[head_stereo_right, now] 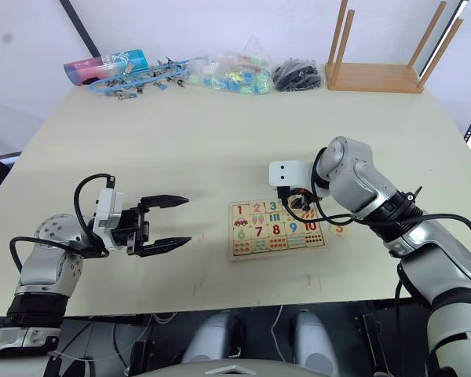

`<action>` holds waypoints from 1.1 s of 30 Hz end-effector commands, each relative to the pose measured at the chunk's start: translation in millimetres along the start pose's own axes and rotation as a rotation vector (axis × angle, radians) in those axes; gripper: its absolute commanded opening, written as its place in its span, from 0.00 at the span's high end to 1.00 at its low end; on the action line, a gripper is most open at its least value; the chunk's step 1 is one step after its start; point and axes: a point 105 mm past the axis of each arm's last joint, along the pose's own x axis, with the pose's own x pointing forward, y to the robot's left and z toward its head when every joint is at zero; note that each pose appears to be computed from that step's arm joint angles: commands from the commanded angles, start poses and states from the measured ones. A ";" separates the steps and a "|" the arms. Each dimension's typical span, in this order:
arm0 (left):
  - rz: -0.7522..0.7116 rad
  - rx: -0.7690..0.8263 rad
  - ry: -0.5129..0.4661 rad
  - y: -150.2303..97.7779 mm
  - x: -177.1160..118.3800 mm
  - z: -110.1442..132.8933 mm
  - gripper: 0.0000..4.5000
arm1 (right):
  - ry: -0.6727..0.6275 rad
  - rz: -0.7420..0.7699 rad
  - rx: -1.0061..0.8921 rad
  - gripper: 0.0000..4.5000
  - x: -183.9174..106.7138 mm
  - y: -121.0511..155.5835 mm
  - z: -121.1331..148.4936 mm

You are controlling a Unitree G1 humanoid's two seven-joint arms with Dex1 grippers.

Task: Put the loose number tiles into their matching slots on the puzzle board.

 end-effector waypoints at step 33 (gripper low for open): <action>-0.005 0.040 -0.014 1.3 0.8 7.6 0.00 | -0.072 -0.027 0.043 0.02 -20.9 -8.4 -0.9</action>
